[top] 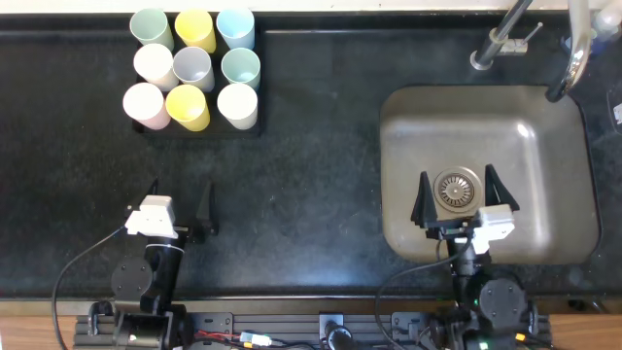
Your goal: Store Cups
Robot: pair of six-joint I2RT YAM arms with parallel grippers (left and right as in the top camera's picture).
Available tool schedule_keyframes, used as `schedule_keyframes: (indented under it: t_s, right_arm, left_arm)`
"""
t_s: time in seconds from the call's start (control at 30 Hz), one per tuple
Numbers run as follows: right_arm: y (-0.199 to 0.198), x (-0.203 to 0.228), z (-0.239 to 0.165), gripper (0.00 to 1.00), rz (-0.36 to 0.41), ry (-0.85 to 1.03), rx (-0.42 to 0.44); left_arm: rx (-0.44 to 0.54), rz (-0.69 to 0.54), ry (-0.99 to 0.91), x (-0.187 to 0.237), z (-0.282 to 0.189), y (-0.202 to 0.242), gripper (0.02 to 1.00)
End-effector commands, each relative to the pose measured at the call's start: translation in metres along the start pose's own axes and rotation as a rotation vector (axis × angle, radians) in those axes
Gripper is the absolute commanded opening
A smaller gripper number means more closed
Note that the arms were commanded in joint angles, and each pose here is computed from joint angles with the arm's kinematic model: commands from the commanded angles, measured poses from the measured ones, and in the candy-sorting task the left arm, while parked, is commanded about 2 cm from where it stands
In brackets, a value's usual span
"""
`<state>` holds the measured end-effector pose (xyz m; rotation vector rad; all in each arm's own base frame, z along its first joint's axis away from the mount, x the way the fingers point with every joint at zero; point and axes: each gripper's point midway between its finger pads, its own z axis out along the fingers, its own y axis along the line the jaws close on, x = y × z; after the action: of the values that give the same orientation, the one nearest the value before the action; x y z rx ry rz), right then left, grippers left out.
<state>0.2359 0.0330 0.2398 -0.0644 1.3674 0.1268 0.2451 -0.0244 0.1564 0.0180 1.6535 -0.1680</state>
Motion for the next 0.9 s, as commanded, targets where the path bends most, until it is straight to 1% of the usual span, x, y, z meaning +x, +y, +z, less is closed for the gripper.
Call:
schedule_keyframes:
  t_s: [0.03, 0.23, 0.9]
  right_arm:
    - [-0.004, 0.027, 0.000, 0.998, -0.025, 0.044, 0.022]
    - [-0.003, 0.066, -0.005, 0.998, -0.035, 0.204, 0.015]
    - [-0.004, 0.067, -0.005, 0.998, -0.035, 0.209, 0.015]
  left_arm:
    - [0.001, 0.011, -0.008, -0.001, -0.001, 0.000, 1.000]
    - [0.001, 0.011, -0.008, -0.001, -0.001, 0.000, 1.000]
    - [0.001, 0.011, -0.008, -0.001, -0.001, 0.000, 1.000]
